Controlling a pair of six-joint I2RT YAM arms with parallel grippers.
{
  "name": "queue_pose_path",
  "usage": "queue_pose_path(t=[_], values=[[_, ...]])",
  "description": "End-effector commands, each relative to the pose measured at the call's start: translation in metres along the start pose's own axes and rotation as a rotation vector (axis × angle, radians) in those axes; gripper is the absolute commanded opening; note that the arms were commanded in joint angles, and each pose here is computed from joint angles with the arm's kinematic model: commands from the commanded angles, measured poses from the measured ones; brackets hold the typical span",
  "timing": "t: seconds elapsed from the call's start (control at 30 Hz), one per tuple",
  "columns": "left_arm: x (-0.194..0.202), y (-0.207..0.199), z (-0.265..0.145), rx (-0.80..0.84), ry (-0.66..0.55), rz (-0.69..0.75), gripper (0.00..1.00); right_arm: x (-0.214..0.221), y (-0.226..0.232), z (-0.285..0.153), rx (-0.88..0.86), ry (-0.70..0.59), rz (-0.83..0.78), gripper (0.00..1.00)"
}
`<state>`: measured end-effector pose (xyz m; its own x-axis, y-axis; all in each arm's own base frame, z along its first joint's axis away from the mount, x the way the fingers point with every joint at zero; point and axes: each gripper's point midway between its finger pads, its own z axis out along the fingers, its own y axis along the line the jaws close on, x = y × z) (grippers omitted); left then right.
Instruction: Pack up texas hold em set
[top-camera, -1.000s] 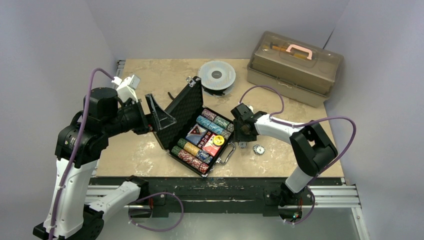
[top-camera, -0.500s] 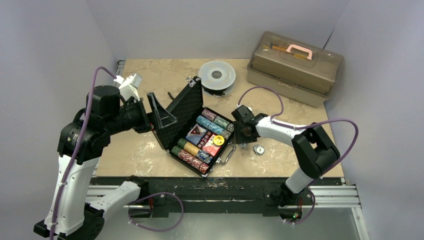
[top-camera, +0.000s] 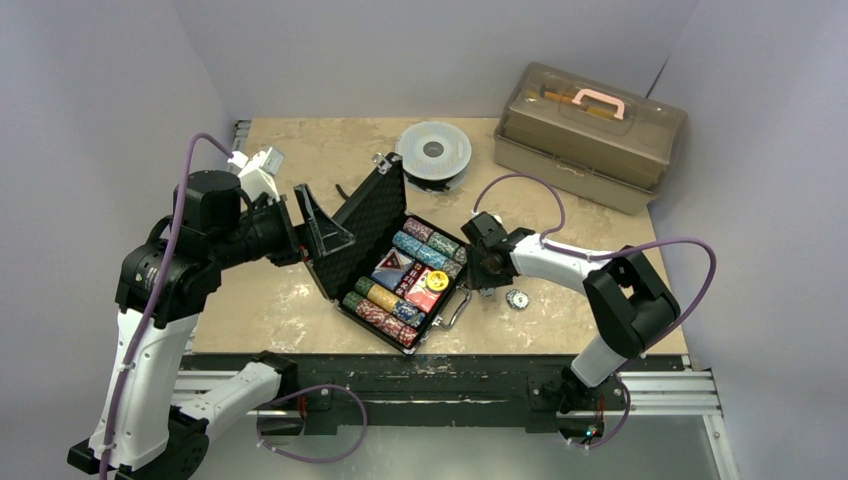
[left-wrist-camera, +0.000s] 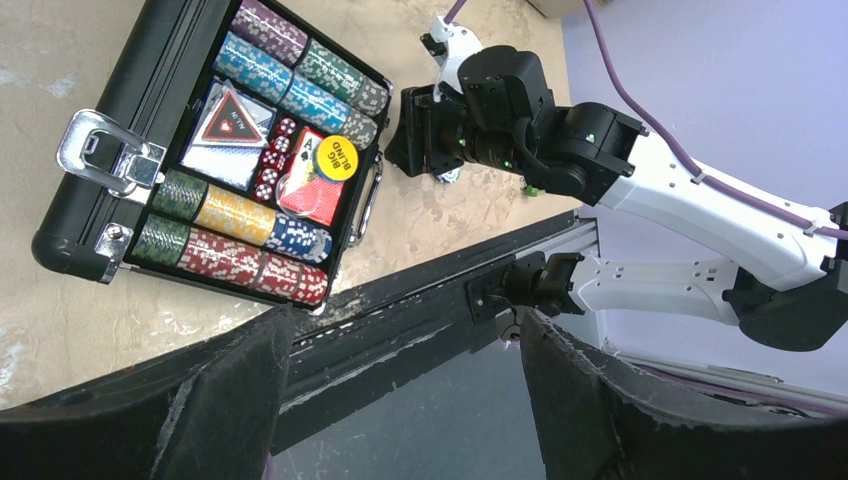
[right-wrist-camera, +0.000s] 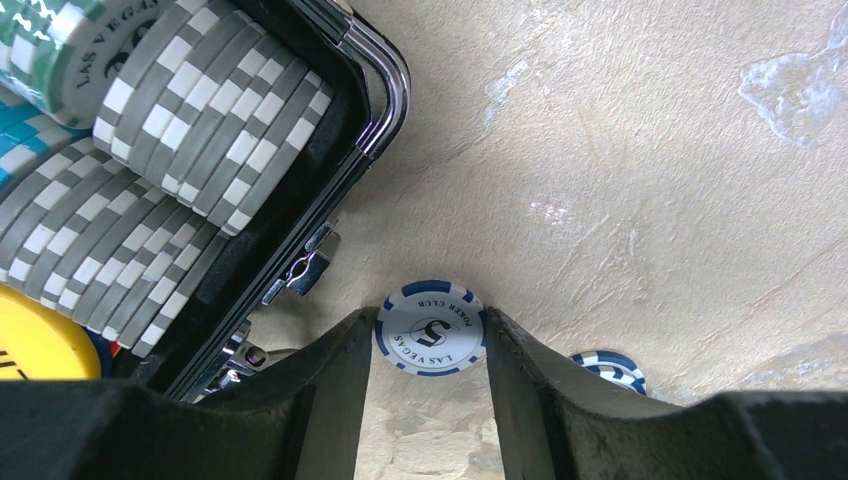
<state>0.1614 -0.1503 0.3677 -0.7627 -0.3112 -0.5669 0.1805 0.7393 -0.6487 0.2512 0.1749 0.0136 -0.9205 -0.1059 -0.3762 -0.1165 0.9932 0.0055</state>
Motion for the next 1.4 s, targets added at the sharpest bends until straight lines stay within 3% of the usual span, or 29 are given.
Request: queue_pose_path(t=[0.0,0.27,1.37], values=[[-0.004,-0.011,-0.006,0.043,-0.023,0.008,0.80,0.035,-0.011,0.006,0.027,0.105,-0.018,0.45],[-0.003,-0.011,-0.007,0.044,-0.024,0.010,0.80,0.037,-0.011,0.011,0.052,0.113,0.019,0.35],[-0.003,-0.008,-0.004,0.032,-0.018,0.013,0.80,-0.018,-0.029,-0.029,0.137,-0.029,0.086,0.34]])
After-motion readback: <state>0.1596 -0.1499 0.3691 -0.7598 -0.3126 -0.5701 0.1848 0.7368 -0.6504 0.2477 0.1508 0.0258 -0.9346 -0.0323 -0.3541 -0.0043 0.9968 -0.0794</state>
